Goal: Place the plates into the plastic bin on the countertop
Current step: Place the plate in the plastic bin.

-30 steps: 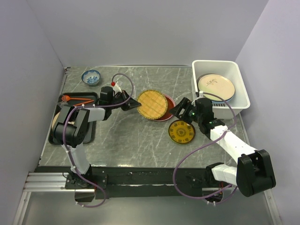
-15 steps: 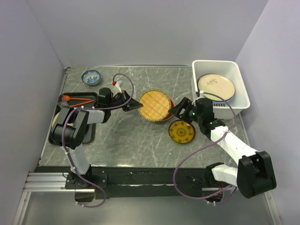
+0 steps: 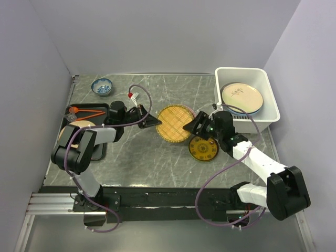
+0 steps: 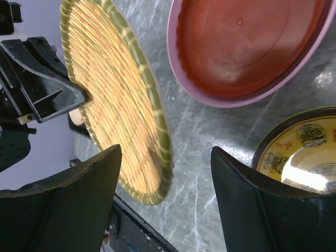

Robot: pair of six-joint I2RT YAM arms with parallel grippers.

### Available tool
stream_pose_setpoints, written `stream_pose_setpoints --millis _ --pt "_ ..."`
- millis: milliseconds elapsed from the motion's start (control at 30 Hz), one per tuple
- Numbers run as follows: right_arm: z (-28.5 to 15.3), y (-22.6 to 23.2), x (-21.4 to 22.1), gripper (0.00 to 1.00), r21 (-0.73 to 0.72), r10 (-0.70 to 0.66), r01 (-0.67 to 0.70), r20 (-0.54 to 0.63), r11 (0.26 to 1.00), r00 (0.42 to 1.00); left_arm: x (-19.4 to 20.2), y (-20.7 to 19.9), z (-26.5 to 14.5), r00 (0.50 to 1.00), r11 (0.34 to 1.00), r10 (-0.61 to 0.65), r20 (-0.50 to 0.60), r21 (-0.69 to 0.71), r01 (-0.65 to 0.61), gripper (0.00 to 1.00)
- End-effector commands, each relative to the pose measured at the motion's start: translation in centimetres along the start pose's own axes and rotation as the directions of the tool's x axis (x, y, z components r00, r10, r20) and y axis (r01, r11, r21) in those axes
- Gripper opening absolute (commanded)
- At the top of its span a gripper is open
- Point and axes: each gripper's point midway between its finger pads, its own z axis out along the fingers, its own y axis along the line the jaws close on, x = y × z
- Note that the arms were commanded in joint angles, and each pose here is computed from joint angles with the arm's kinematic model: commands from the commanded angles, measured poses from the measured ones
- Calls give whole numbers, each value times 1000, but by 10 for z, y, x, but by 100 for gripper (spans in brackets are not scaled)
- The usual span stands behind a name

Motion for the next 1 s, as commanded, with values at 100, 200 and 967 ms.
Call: stream_pose_setpoints --millis 100,200,967 --pt "4 23 -4 68 -73 -25 26 19 997 1000 0 -36 -12 993 991 115 22 69 -116 1" --pt "6 25 -2 66 -91 -20 20 10 996 1000 2 -40 -14 993 990 119 24 69 -120 1" --pt "-18 26 6 0 -114 -29 35 49 993 998 14 -32 10 994 994 109 28 24 -109 68"
